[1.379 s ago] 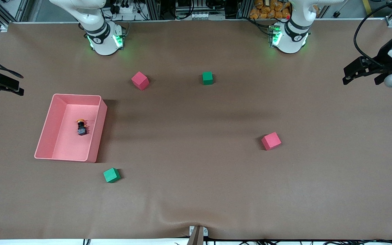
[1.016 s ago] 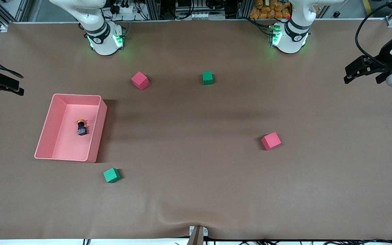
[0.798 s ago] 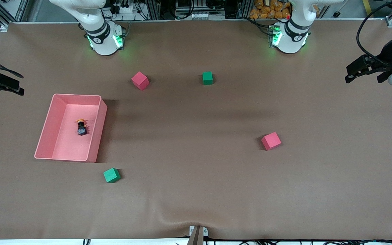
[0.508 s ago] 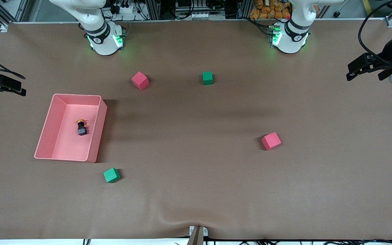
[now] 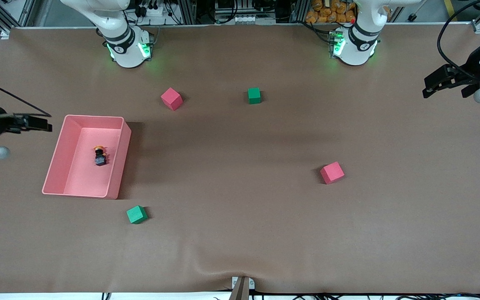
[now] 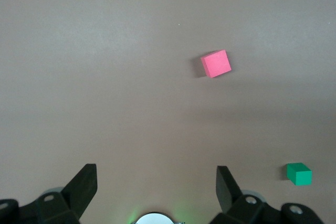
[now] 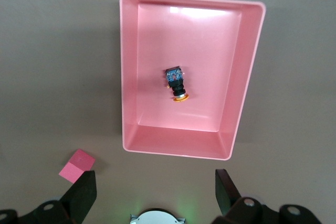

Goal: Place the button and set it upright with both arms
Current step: 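Reach the right gripper down into the pink bin toward the button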

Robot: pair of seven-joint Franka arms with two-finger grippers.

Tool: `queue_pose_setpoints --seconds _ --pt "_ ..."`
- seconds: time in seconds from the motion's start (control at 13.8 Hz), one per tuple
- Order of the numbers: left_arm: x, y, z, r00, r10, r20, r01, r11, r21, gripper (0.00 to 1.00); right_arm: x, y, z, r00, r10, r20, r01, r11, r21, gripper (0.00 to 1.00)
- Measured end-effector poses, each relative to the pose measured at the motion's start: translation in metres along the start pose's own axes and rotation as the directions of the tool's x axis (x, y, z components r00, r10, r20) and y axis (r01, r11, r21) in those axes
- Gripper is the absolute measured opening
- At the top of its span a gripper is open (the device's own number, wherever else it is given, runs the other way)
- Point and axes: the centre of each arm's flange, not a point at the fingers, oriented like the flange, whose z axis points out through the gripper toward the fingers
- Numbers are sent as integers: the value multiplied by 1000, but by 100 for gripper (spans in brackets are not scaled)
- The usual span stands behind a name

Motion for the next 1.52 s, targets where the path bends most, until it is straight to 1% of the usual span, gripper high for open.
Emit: queue_pose_setpoints --seconds 0.22,0.51,0.73,1.16,1.38,1.52 --pt "0 -2 0 1000 -4 -1 4 1000 0 100 25 5 58 999 3 46 -3 1000 7 100" --pt "0 -8 -3 1000 -14 -7 14 1000 -2 100 47 9 122 994 0 111 -2 1000 16 100" --pt "1 -7 -4 1000 -12 -12 12 1000 -2 100 64 12 156 992 -19 126 17 1000 21 100" --pt "1 -7 -4 1000 -12 -12 12 1000 -2 100 86 16 222 987 -34 156 30 999 29 100" --pt "2 -6 -1 1000 -10 -6 10 1000 -1 100 88 21 248 985 -58 161 53 998 34 100" --pt "3 -5 0 1000 -9 -5 9 1000 -1 100 83 27 259 981 -72 180 66 997 39 100"
